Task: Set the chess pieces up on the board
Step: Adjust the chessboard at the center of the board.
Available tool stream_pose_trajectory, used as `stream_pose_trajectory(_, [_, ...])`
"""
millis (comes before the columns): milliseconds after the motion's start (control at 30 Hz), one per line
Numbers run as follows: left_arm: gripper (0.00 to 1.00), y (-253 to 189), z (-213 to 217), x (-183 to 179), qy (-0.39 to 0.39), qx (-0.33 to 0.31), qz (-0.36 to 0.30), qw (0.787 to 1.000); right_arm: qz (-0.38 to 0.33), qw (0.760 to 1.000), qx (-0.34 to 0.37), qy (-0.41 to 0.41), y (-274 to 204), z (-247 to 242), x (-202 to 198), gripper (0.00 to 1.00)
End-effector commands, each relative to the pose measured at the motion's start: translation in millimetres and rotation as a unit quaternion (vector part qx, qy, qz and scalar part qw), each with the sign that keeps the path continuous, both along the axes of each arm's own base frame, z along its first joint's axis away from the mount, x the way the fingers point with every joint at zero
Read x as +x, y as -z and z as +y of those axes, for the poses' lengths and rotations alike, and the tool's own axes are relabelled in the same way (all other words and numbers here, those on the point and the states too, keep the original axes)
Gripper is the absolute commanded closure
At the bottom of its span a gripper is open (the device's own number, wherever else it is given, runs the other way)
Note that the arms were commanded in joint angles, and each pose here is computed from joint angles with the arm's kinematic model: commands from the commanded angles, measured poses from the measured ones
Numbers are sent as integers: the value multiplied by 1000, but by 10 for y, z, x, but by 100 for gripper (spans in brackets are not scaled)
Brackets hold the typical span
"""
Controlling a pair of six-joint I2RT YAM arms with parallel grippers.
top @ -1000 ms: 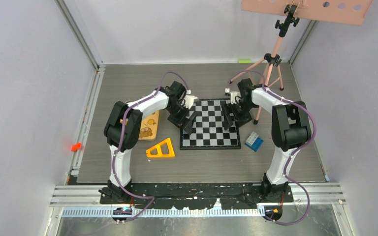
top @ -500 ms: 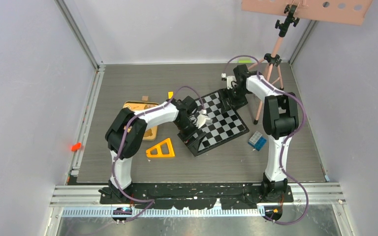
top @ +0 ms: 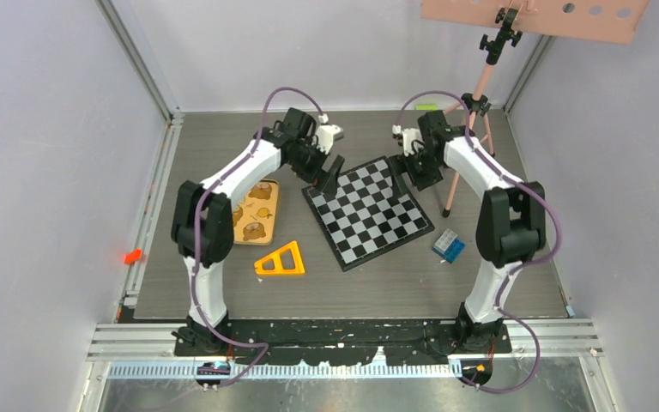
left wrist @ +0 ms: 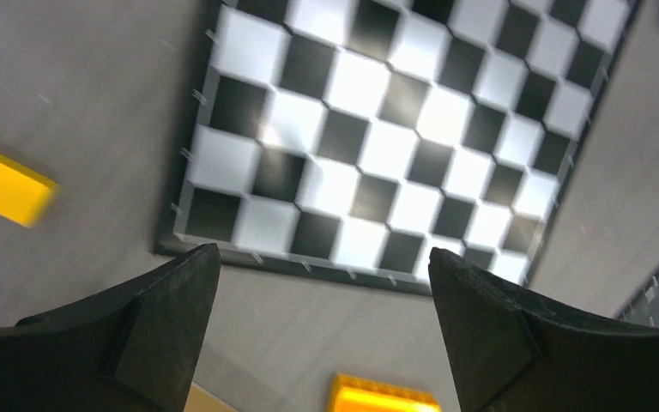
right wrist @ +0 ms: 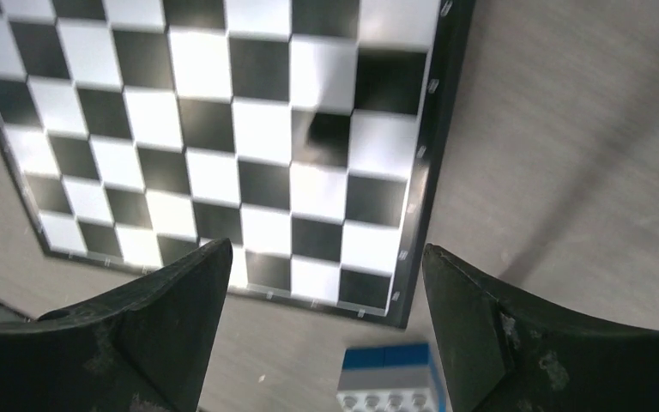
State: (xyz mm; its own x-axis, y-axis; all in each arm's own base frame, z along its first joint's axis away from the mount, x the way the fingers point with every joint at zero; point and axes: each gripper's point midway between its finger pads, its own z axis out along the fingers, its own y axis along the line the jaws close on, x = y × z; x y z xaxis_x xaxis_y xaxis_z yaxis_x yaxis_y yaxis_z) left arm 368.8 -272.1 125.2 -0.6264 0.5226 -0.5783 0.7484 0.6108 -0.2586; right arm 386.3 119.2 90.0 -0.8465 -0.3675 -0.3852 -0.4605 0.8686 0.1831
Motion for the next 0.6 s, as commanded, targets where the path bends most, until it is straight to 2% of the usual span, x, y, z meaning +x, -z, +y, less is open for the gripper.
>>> stream_pose_trajectory(0, [5, 131, -212, 525, -41, -28, -5, 999, -2, 999, 9, -43, -190, -40, -457, 13])
stream_pose_trajectory(167, [5, 298, -464, 856, -48, -55, 2, 997, 11, 993, -5, -117, -182, -7, -922, 14])
stream_pose_trajectory(300, [5, 471, -536, 968, -72, -57, 25, 995, 44, 987, -16, -153, -14, 22, -1238, 16])
stream_pose_trajectory(433, [9, 623, -524, 844, -79, -54, 63, 993, 54, 985, -25, -161, 224, 47, -1302, 16])
stream_pose_trajectory(567, [11, 722, -381, 537, -81, -47, 87, 992, 70, 985, -23, -159, 402, 91, -1325, 17])
